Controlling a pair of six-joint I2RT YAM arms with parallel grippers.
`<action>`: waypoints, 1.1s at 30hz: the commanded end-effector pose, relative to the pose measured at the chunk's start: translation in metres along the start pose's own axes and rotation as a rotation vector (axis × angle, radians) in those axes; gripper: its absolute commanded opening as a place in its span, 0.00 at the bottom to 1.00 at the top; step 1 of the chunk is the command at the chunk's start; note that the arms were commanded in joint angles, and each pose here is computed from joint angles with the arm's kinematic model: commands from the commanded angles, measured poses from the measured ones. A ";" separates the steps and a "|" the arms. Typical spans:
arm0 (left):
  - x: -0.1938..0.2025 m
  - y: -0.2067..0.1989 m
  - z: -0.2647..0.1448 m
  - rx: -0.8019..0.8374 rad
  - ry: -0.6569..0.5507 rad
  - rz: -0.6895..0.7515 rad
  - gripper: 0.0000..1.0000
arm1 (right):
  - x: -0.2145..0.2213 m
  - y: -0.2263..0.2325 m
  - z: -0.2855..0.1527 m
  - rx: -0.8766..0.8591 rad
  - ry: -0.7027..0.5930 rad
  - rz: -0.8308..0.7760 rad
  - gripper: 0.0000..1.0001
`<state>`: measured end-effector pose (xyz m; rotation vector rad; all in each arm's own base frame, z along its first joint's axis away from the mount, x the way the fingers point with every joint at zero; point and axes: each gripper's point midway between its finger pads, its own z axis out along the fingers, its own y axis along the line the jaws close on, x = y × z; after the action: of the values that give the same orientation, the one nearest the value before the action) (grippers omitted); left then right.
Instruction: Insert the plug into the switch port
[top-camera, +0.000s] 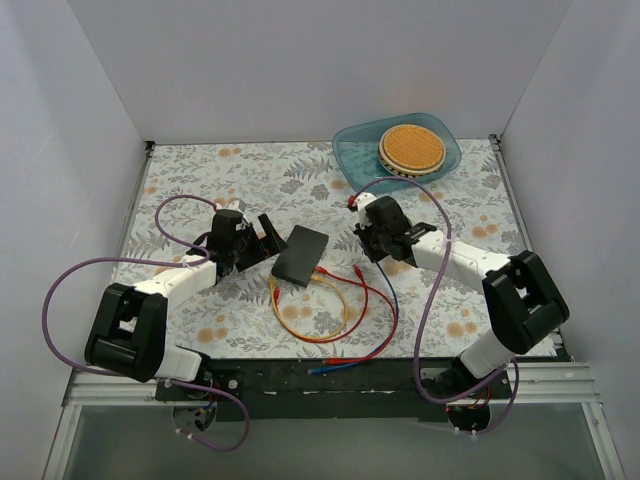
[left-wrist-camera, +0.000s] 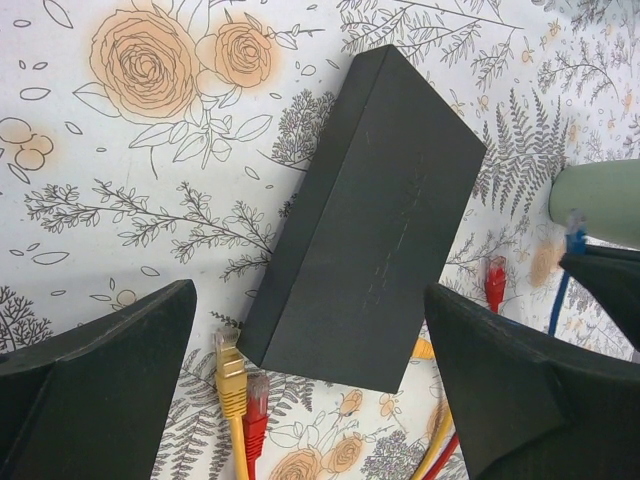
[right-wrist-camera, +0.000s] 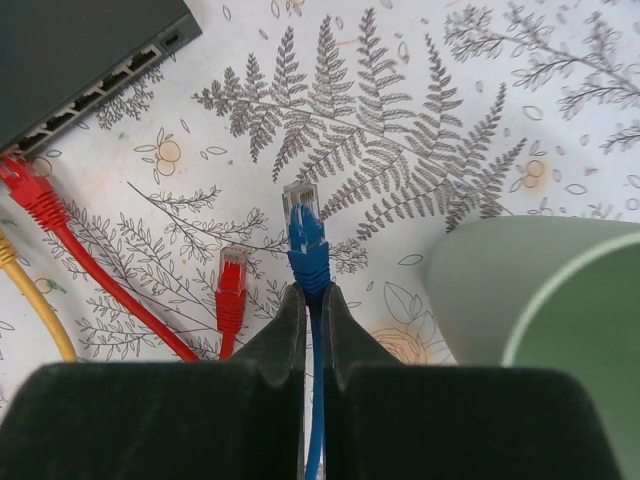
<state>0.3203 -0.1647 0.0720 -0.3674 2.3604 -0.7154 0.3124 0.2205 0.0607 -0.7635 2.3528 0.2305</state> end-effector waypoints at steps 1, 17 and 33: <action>0.000 -0.004 -0.001 0.024 -0.004 0.012 0.98 | -0.017 -0.013 -0.016 0.062 -0.074 -0.003 0.01; 0.002 -0.005 0.000 0.036 0.004 0.019 0.98 | 0.001 -0.010 -0.003 0.048 -0.007 0.005 0.50; 0.004 -0.003 0.002 0.030 0.015 0.026 0.98 | 0.006 0.009 0.027 -0.055 0.053 -0.005 0.48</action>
<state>0.3211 -0.1683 0.0729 -0.3441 2.3556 -0.7385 0.3102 0.2222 0.0297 -0.7966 2.4358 0.2246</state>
